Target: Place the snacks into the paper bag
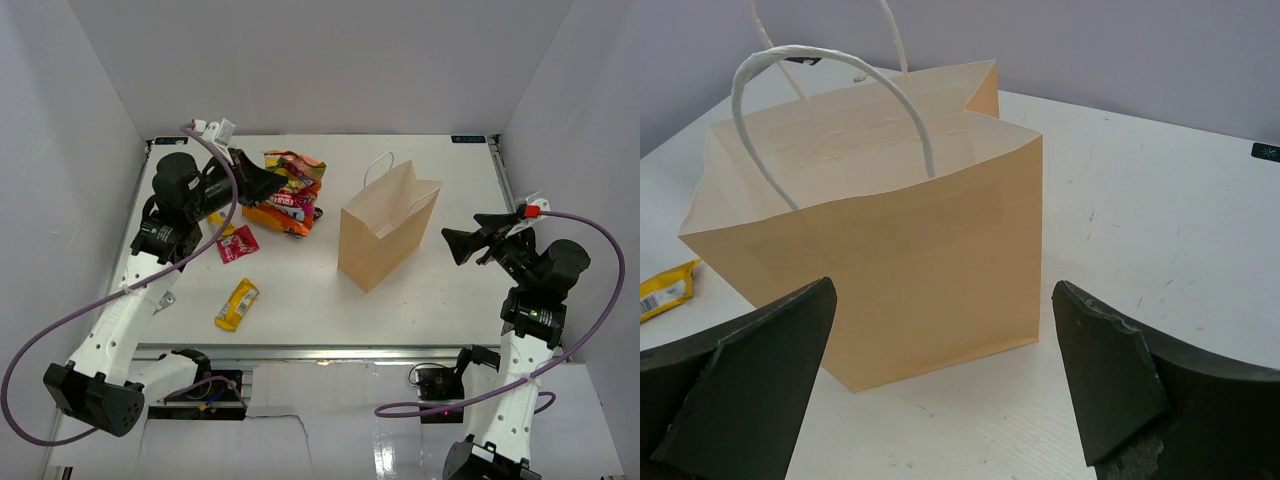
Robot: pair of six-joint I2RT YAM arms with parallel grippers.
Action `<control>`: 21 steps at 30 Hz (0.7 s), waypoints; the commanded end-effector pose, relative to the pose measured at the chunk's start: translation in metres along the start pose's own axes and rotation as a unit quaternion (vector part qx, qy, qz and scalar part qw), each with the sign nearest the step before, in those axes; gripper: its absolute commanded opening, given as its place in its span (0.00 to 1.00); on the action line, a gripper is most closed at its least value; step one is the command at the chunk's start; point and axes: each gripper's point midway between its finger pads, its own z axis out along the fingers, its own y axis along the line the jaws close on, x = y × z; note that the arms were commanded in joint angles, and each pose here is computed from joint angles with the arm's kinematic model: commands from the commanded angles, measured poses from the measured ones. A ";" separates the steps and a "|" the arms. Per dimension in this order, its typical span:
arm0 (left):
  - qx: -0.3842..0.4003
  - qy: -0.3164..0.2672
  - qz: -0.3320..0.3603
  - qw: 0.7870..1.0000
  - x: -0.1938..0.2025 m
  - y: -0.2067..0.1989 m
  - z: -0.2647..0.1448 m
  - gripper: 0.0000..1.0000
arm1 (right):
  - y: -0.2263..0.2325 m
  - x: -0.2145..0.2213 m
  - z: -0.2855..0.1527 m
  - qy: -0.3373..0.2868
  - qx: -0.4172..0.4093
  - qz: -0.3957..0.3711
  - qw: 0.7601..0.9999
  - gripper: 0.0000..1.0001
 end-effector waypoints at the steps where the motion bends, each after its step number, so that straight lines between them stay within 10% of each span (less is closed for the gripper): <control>1: 0.106 -0.026 0.025 0.994 -0.026 -0.084 0.017 0.00 | 0.000 -0.004 0.000 -0.009 -0.003 -0.016 1.000 0.95; 16: 0.022 -0.066 0.083 0.994 -0.024 -0.127 0.136 0.00 | 0.000 -0.003 0.000 -0.009 -0.003 -0.016 1.000 0.95; 21: 0.014 -0.042 0.099 0.994 0.009 -0.135 0.161 0.37 | 0.001 -0.005 0.000 -0.011 -0.003 -0.019 1.000 0.95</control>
